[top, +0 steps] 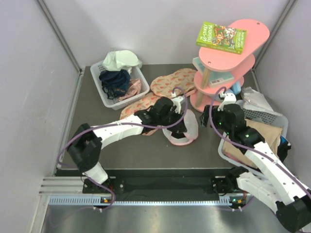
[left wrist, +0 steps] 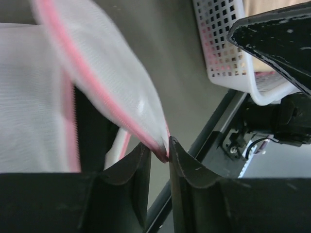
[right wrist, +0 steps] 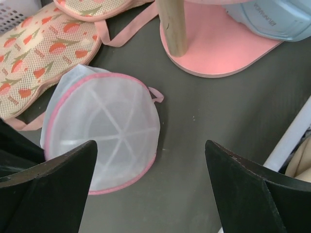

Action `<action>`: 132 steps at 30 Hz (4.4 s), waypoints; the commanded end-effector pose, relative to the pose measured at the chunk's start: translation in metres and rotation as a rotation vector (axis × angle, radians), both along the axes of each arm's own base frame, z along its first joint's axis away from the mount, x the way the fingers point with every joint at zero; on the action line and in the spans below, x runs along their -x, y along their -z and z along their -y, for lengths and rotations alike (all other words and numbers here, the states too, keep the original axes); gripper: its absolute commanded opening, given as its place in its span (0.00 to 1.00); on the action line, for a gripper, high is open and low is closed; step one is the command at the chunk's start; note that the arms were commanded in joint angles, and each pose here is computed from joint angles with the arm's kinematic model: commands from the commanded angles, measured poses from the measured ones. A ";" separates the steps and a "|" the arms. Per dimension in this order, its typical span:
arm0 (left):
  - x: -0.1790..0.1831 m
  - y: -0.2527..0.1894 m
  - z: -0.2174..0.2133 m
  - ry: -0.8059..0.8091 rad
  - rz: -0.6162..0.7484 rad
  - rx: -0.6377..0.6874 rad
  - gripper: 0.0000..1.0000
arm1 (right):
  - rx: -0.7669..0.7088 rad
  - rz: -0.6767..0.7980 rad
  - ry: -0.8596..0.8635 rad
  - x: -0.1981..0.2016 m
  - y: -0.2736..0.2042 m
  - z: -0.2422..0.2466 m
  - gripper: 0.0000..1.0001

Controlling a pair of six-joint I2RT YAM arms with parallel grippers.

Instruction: Unzip the laundry bag and remove the bra

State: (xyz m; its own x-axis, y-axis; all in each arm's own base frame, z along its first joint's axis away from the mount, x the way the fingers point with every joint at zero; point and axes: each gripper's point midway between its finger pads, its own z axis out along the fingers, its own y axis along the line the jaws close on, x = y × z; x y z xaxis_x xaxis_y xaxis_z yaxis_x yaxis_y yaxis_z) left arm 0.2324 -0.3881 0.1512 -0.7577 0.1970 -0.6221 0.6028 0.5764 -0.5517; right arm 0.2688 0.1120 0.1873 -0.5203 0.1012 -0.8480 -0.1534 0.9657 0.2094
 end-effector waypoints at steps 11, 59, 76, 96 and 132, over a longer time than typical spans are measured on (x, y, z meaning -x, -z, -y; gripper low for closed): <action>0.022 -0.031 0.074 0.191 0.058 0.206 0.80 | -0.055 0.133 0.103 0.000 -0.047 0.021 0.94; -0.044 0.026 -0.051 -0.183 0.293 -0.220 0.99 | -0.195 -0.044 -0.306 0.008 0.026 -0.079 0.84; -0.049 0.055 -0.086 -0.258 0.185 -0.259 0.14 | -0.112 -0.116 -0.378 -0.006 0.064 -0.133 0.82; -0.059 0.042 -0.096 -0.315 0.164 -0.176 0.00 | 0.060 -0.170 -0.382 -0.014 0.097 -0.171 0.86; -0.097 0.011 -0.119 -0.458 0.100 0.026 0.00 | 0.166 -0.223 -0.632 0.051 0.087 -0.141 0.00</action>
